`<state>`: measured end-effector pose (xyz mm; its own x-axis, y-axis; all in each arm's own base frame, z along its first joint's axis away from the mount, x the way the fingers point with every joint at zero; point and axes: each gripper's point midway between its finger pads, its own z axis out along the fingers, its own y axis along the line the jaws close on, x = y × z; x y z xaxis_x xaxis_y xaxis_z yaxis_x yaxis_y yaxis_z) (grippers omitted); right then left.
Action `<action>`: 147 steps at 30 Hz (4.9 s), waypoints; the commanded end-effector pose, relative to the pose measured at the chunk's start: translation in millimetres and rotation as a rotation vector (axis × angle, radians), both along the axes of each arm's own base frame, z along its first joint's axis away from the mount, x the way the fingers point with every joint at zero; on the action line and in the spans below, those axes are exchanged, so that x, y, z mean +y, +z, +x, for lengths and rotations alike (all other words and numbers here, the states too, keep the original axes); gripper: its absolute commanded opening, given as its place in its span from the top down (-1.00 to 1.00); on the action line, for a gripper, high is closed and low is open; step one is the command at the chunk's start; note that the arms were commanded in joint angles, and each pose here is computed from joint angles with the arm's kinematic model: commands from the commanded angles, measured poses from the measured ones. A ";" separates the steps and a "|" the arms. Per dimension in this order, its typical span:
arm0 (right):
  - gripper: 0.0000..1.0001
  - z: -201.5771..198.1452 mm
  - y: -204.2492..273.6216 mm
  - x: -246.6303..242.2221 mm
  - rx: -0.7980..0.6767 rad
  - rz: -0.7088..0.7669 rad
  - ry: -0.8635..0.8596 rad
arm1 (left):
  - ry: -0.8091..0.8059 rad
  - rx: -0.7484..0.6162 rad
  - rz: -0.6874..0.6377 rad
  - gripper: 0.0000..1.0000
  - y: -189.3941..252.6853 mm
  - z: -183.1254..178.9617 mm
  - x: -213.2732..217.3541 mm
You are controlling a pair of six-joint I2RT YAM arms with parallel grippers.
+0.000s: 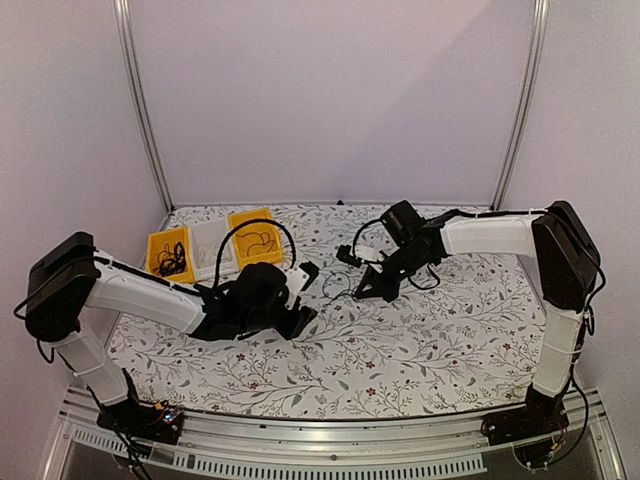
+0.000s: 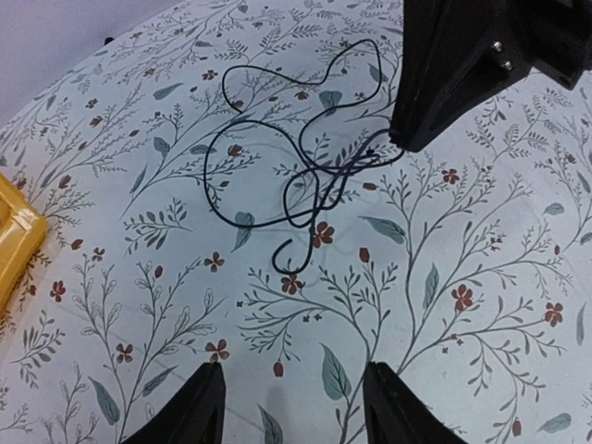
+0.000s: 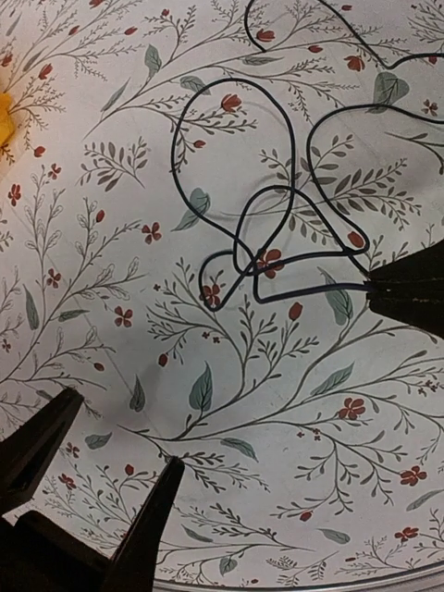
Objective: Untangle the cables
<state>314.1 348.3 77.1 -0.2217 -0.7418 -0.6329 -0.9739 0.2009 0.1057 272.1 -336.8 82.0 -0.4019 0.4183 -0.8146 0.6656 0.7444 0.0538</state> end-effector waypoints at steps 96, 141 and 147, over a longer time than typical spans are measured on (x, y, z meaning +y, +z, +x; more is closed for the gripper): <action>1.00 -20.8 237.4 4.0 -0.046 0.350 0.044 | 0.022 -0.401 -0.297 -0.14 198.9 25.7 -44.0; 1.00 -118.1 455.4 -48.2 -0.456 0.650 0.207 | 0.541 -0.196 -0.285 -0.09 15.9 163.1 5.7; 1.00 -108.9 456.4 -54.5 -0.494 0.630 0.157 | 0.503 -0.156 -0.284 -0.08 5.4 146.8 9.7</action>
<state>183.7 290.0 547.2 0.2926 -0.1622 -0.9424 -0.9510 0.0535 -0.3045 431.0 -328.4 91.3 -0.3370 -0.0298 -0.9410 0.1981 0.9749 -0.1018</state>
